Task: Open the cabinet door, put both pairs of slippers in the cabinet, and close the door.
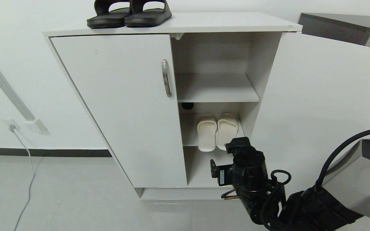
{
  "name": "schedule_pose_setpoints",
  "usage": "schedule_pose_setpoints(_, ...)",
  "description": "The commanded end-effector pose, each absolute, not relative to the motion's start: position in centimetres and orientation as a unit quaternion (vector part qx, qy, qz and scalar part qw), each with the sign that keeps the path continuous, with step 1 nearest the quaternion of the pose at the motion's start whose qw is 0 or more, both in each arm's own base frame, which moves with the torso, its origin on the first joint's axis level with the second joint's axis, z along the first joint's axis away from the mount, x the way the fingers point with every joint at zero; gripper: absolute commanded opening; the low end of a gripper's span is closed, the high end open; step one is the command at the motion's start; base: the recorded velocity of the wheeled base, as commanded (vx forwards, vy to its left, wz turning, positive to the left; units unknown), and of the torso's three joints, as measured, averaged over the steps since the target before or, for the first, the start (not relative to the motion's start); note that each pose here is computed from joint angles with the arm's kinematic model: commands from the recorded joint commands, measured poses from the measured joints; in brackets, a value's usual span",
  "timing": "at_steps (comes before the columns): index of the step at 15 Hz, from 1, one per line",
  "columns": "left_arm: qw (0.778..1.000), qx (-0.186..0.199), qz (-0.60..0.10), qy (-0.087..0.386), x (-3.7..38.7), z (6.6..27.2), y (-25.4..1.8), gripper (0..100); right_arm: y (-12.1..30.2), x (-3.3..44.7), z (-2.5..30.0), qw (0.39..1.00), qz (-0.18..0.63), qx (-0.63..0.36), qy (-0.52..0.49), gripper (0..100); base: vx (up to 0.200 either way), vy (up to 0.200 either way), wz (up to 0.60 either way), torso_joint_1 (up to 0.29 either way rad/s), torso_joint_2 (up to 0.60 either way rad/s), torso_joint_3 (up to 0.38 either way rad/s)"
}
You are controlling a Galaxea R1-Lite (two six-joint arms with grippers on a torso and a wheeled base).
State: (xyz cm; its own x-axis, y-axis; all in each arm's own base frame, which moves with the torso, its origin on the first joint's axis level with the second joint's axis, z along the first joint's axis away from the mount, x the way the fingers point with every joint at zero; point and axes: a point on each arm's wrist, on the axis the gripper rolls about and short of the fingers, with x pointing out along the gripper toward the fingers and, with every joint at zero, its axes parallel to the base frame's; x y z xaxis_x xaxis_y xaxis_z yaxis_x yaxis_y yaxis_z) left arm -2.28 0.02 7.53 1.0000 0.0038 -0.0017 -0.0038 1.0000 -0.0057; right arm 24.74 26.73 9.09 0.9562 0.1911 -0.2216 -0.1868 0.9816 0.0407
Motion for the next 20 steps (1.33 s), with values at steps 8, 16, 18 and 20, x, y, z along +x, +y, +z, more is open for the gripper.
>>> schedule_pose_setpoints(8, 1.000, -0.002, 0.002, 0.002, -2.28, 7.55, 0.01, 0, 26.72, 24.41, 8.53, 0.988, 0.095, 0.003, 0.119, 100, 0.000, 0.000, 0.00, 0.000, 0.00, 0.000)
schedule_pose_setpoints(16, 1.000, -0.002, 0.002, 0.002, -2.28, 7.55, 0.01, 0, 26.33, 24.15, 8.22, 0.989, 0.094, 0.002, 0.118, 100, 0.000, 0.000, 0.00, 0.000, 0.00, 0.099)
schedule_pose_setpoints(18, 1.000, -0.001, 0.002, 0.002, -2.27, 7.54, 0.02, 0, 26.33, 24.15, 8.22, 0.989, 0.094, 0.001, 0.118, 100, 0.000, 0.000, 0.00, 0.002, 0.00, 0.193)
schedule_pose_setpoints(20, 1.000, -0.001, 0.003, 0.002, -2.27, 7.54, 0.02, 0, 26.29, 24.19, 8.22, 0.989, 0.093, 0.001, 0.118, 100, 0.000, 0.000, 0.00, 0.002, 0.00, 0.195)
